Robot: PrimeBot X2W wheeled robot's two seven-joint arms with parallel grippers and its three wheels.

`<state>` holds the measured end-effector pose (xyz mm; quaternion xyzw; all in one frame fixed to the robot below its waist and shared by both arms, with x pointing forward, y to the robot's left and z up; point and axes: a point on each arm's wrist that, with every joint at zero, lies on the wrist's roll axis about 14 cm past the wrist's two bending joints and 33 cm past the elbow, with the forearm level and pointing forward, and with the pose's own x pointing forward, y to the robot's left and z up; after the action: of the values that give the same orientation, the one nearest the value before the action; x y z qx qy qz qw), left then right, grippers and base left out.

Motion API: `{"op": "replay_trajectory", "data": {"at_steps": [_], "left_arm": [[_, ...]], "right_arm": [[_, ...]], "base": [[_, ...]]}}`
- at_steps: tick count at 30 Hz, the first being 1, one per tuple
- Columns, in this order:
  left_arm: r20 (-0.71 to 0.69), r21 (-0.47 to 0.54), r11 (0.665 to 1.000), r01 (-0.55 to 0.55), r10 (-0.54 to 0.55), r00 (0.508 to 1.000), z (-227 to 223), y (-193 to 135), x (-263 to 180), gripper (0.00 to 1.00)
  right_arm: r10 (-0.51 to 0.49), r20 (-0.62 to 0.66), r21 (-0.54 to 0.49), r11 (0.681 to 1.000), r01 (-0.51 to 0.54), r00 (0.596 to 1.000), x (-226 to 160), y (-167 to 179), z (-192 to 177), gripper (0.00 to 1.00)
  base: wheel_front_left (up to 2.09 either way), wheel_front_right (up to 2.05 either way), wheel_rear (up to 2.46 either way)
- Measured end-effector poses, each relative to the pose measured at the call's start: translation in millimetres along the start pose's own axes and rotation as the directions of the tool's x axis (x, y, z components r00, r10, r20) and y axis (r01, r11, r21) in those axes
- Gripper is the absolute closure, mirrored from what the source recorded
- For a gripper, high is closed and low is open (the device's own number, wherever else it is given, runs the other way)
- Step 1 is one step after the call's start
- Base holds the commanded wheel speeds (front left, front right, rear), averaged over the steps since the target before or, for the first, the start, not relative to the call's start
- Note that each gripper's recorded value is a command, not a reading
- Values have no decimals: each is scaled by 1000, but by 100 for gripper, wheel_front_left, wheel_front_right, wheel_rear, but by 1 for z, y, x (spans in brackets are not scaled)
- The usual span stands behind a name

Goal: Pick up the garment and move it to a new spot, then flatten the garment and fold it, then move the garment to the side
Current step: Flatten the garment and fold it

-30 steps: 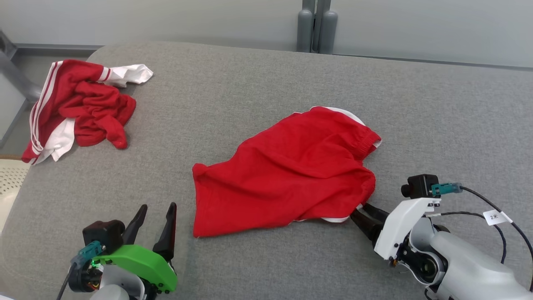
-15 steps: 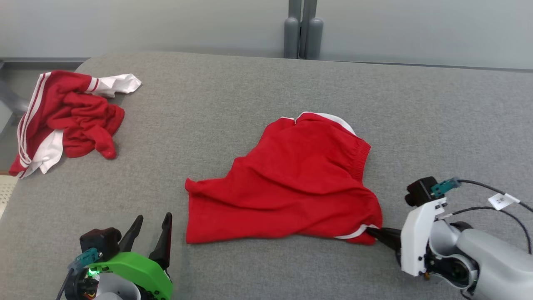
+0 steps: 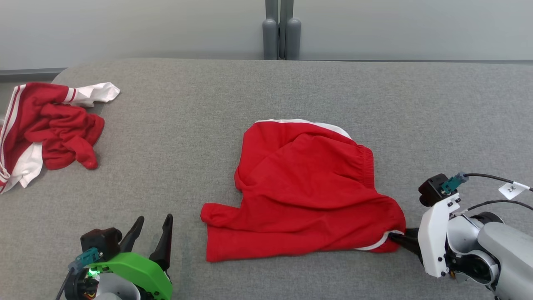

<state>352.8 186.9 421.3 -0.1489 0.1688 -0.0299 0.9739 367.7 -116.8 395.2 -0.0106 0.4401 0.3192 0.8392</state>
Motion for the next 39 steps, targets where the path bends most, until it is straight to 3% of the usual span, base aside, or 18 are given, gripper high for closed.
{"op": "replay_trajectory", "data": {"at_steps": [5,9,16,18,24,26,31,34,39], "left_arm": [[6,11,1000,18,-18,1000,3,-5,0,0],[10,24,999,36,-37,999,8,-12,1,0],[-6,46,996,75,-75,997,9,-23,1,0],[-20,55,994,93,-92,996,6,-28,1,0],[-142,106,982,155,-139,980,-16,-43,0,0],[-182,127,976,175,-151,972,-22,-46,0,0],[-246,237,940,243,-184,952,-24,-55,7,0],[-320,289,897,333,-238,917,-33,-73,11,0],[-427,365,838,404,-235,873,-47,-81,23,0]], "right_arm": [[-44,136,47,998,38,990,-11,-12,19,0],[-100,273,107,992,73,957,-33,-28,38,0],[-193,342,184,974,136,920,-64,-48,26,0],[-224,404,182,970,162,887,-75,-53,34,0],[-260,692,208,965,160,673,-103,-37,78,0],[-274,714,233,961,149,645,-102,-31,74,0],[-300,736,263,953,151,607,-100,-28,72,0],[-310,731,271,950,157,608,-99,-29,70,0],[-332,729,291,942,169,599,-102,-34,69,0]], "base": [[0,0,0],[0,0,0],[0,0,0],[0,0,0],[0,0,0],[0,0,0],[0,0,0],[0,0,0],[0,0,0]]}}
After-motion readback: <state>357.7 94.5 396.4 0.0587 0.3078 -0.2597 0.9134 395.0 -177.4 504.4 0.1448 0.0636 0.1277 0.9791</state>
